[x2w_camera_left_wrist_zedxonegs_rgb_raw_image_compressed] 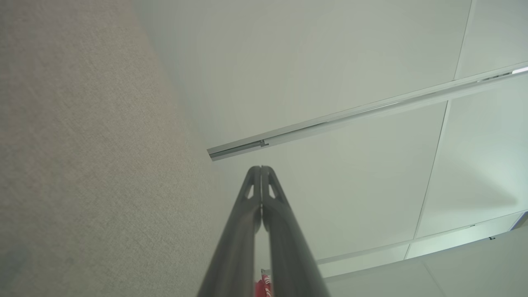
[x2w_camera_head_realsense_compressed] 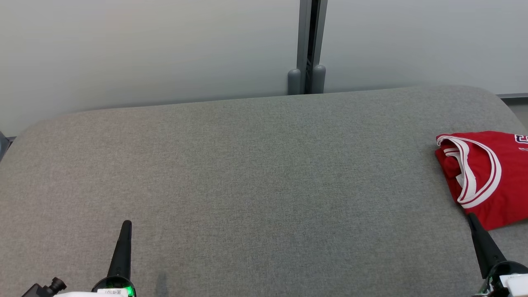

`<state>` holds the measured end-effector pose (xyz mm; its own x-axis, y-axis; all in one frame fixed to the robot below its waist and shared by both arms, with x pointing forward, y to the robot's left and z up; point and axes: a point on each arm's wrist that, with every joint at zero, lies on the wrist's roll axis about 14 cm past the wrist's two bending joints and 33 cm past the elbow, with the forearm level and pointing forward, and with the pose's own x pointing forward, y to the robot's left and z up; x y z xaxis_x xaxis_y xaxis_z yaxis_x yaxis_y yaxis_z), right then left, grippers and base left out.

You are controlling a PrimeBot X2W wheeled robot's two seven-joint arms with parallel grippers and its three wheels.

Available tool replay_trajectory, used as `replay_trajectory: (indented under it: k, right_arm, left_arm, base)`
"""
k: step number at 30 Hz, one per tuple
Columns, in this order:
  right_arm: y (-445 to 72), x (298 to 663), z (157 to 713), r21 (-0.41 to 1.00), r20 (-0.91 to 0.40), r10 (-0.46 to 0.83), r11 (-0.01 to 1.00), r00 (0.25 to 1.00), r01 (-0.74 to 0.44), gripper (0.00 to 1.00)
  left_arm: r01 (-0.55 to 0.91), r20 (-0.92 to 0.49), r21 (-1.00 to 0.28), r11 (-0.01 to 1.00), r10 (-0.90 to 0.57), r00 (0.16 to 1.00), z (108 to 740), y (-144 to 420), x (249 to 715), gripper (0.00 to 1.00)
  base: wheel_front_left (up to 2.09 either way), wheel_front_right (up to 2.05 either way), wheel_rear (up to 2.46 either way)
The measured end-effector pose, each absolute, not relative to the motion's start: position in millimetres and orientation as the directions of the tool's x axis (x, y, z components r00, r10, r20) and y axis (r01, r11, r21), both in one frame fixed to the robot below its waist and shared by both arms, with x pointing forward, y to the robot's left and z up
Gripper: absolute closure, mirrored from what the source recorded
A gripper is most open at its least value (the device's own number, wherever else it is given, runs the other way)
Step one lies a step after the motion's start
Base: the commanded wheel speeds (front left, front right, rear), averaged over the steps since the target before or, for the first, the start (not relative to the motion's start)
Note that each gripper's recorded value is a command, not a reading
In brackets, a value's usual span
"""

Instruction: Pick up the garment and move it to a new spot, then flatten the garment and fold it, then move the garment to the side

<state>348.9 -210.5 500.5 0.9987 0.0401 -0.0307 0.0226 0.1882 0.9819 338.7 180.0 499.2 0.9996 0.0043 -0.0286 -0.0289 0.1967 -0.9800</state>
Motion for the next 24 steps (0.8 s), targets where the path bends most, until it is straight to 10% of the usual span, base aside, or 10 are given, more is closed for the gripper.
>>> replay_trajectory:
  k: [24]
  right_arm:
    - [-217.7,346.7,502.2,1.0,-0.008,0.023,0.024,1.0,0.008,1.0]
  left_arm:
    - [-0.01,-0.009,-1.0,0.022,0.02,1.0,501.7,180.1,338.2,1.0]
  base:
    - [0.0,0.0,0.0]
